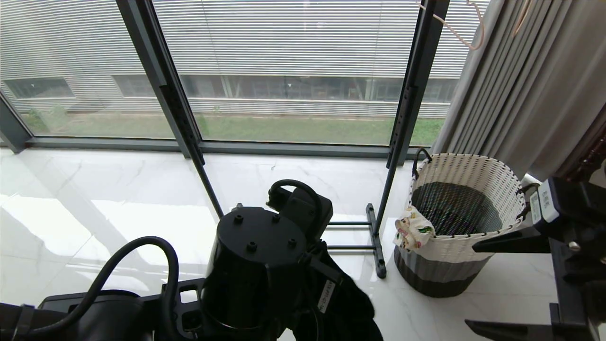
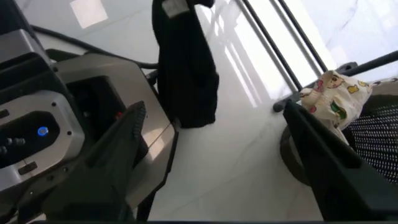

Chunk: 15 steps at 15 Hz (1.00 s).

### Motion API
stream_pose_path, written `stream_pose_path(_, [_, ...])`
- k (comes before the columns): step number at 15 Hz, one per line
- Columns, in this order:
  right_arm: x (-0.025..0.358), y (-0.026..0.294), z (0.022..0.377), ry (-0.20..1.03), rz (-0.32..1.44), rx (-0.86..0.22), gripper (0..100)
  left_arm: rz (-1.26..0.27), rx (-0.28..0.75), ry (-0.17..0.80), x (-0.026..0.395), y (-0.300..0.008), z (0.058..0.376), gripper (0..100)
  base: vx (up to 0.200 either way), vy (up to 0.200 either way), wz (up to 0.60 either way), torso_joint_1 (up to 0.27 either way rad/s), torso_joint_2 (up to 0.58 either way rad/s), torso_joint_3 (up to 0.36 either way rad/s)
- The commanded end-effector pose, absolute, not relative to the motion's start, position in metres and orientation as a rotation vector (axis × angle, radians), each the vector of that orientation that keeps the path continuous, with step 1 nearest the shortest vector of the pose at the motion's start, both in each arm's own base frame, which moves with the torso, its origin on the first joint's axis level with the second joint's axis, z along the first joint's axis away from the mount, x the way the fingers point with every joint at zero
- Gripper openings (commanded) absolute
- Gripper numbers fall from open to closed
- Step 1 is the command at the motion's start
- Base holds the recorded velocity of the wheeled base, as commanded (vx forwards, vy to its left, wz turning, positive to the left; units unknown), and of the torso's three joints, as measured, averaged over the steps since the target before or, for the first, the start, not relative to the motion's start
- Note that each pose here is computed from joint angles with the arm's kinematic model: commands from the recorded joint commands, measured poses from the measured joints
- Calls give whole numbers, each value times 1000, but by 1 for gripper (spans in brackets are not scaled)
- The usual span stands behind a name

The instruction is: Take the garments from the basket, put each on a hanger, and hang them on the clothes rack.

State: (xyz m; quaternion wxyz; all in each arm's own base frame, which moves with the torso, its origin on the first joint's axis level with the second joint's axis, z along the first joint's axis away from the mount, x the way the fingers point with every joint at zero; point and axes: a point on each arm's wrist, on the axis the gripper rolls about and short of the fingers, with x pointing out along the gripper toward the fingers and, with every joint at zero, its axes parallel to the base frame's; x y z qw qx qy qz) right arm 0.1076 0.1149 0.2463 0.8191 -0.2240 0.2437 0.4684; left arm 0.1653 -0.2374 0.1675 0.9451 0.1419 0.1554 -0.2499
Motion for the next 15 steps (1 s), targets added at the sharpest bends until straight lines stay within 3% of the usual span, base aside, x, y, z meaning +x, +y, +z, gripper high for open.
stream_pose_path(1, [95,105,249,487,1012,-479,100,-488,289,323,170,-233,166,0,0,0,0,0,0,0])
stream_pose_path(2, [94,104,249,485,1007,-477,100,-485,291,326,170,-232,165,0,0,0,0,0,0,0])
stream_pose_path(4, [110,71,251,521,631,-450,100,-370,294,316,179,-216,165,0,0,0,0,0,0,0])
stream_pose_path(6, [115,44,250,554,410,-391,100,-288,272,300,183,-194,170,0,0,0,0,0,0,0])
stream_pose_path(8, [117,8,245,602,142,-299,100,-135,273,283,188,-141,179,0,0,0,0,0,0,0])
stream_pose_path(11, [115,-8,237,548,41,-209,100,3,213,257,179,-85,188,0,0,0,0,0,0,0])
stream_pose_path(15, [111,-8,219,487,33,-248,100,94,198,263,168,-58,183,0,0,0,0,0,0,0])
